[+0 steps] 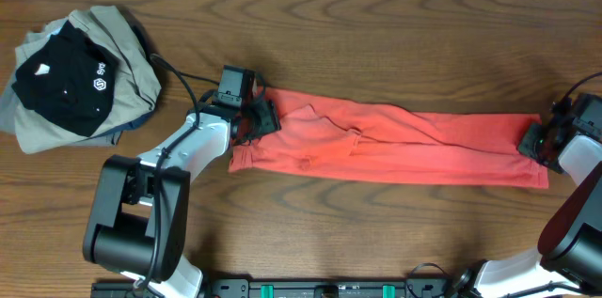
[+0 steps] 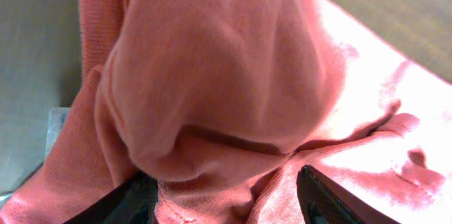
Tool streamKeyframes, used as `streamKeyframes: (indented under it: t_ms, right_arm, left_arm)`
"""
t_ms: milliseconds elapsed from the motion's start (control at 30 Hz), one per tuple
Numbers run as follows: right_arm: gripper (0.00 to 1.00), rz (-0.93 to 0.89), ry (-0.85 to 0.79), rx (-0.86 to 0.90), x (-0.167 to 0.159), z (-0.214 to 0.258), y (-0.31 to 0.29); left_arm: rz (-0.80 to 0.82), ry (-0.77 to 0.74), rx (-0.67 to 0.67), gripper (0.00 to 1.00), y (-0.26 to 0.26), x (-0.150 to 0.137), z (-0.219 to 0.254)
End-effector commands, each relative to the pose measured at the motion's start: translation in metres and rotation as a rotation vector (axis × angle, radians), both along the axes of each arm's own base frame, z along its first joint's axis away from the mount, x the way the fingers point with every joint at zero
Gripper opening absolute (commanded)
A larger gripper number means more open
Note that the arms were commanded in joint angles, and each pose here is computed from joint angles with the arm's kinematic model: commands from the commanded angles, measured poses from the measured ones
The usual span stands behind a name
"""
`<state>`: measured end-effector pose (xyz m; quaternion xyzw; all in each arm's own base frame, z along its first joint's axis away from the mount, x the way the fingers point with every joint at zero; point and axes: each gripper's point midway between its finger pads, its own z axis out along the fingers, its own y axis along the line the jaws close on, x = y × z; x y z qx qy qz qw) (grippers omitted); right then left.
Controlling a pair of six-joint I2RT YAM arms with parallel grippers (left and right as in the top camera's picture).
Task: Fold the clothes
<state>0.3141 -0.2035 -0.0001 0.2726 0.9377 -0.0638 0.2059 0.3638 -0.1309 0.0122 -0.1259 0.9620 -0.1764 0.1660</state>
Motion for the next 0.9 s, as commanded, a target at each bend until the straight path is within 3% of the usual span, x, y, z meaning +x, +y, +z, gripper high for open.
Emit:
streamKeyframes:
  t_ms: [0, 133, 300, 500, 600, 733, 867]
  right_arm:
    - [0.17, 0.002, -0.054, 0.091, 0.008, -0.01, 0.014]
    - [0.18, 0.027, -0.111, 0.076, 0.023, -0.004, 0.015]
    - [0.28, 0.046, -0.116, 0.076, 0.028, 0.0, 0.019]
    - [0.58, 0.022, -0.097, 0.077, 0.024, 0.024, 0.01]
    - [0.65, 0.04, -0.107, 0.032, 0.02, 0.048, -0.003]
    - [0.67, 0.165, -0.055, -0.031, 0.005, 0.055, -0.009]
    - [0.66, 0.181, 0.039, 0.025, -0.018, 0.034, -0.007]
  left_arm:
    - [0.022, 0.02, 0.034, 0.65, 0.008, -0.003, -0.018]
    - [0.024, 0.016, 0.033, 0.65, 0.008, -0.002, -0.017]
    - [0.021, 0.001, 0.022, 0.65, 0.01, 0.004, -0.01]
    - [-0.061, -0.123, 0.028, 0.65, 0.009, 0.021, 0.051]
    - [-0.044, -0.174, 0.018, 0.66, 0.016, 0.017, 0.087]
    - [-0.021, -0.16, 0.013, 0.66, 0.024, -0.003, 0.108]
    - [-0.022, -0.103, 0.023, 0.66, 0.027, -0.022, 0.108]
